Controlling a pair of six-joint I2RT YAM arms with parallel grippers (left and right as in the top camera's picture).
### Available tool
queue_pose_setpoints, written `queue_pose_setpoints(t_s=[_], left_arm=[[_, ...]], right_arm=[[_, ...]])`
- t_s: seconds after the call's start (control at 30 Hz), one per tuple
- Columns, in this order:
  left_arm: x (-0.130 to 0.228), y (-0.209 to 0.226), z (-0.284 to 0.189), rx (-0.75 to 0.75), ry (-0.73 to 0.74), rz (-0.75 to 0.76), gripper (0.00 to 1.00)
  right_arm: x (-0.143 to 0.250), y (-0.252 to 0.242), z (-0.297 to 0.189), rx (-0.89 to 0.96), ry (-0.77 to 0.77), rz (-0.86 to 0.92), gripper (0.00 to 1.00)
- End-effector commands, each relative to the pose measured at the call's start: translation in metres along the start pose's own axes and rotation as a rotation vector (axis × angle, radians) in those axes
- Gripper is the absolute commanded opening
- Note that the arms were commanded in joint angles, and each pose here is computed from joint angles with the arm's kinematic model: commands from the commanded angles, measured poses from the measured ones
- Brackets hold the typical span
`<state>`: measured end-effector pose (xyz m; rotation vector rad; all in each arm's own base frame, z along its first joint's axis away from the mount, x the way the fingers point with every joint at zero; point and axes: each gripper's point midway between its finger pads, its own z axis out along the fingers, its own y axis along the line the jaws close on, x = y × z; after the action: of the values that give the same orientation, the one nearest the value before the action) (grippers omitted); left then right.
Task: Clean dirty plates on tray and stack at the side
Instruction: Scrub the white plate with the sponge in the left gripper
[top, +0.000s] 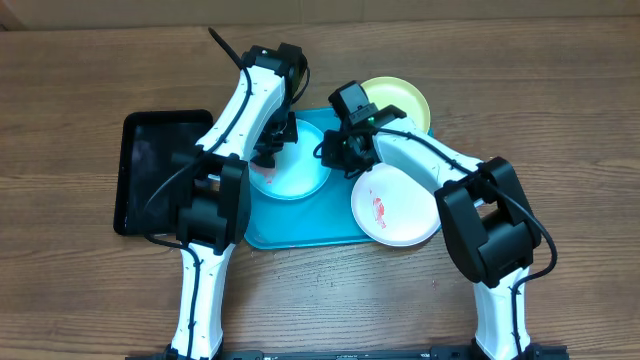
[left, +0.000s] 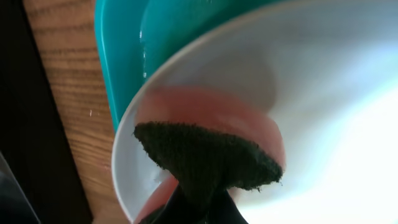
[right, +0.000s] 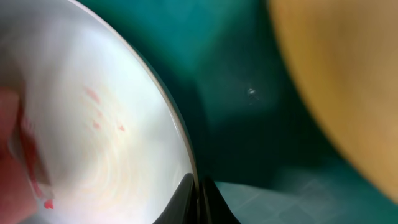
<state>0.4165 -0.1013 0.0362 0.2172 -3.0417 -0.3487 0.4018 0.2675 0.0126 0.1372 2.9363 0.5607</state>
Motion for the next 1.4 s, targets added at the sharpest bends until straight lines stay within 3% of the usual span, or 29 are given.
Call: queue_pose_setpoints(t_s=[0.0,0.27,0.37,0.4,0.47,0.53,0.63,0.67,0.83,1.07,1.2,1.37], left_arm=[[0.012,-0.005,0.009,0.040,0.055,0.032,0.04],[0.016,-0.044,0.055,0.167,0.029,0.145,0.04],[0.022,-0.077,0.048,0.368,0.040,0.281,0.04],[0.028,-0.100,0.035,0.521,0.039,0.393,0.04],[0.035,-0.120,0.016,0.689,0.029,0.512,0.04],[0.035,-0.127,0.006,0.754,0.010,0.553,0.04],[0.015,-0.113,0.015,0.633,-0.023,0.446,0.04],[-0.001,-0.093,0.028,0.488,-0.044,0.316,0.04],[-0.027,-0.021,0.046,0.100,-0.111,-0.055,0.04],[-0.036,0.029,0.027,-0.143,-0.180,-0.192,0.04],[-0.027,0.010,0.019,-0.043,-0.115,-0.067,0.04],[0.012,-0.068,0.009,0.406,0.036,0.322,0.04]], right_arm=[[0.004,-0.018,0.005,0.043,0.015,0.033,0.04],[0.004,-0.017,0.005,0.036,0.017,0.028,0.04],[0.005,-0.017,0.005,0.038,0.020,0.028,0.04],[0.006,-0.017,0.005,0.038,0.021,0.028,0.04],[0.005,-0.017,0.005,0.038,0.020,0.028,0.04],[0.005,-0.017,0.005,0.038,0.020,0.028,0.04],[0.005,-0.017,0.005,0.038,0.020,0.028,0.04],[0.005,-0.017,0.005,0.038,0.020,0.028,0.04],[0.006,-0.018,0.005,0.040,0.023,0.029,0.04],[0.006,-0.019,0.005,0.047,0.019,0.029,0.04],[0.005,-0.019,0.005,0.050,0.016,0.029,0.04],[0.005,-0.019,0.005,0.050,0.017,0.029,0.04]])
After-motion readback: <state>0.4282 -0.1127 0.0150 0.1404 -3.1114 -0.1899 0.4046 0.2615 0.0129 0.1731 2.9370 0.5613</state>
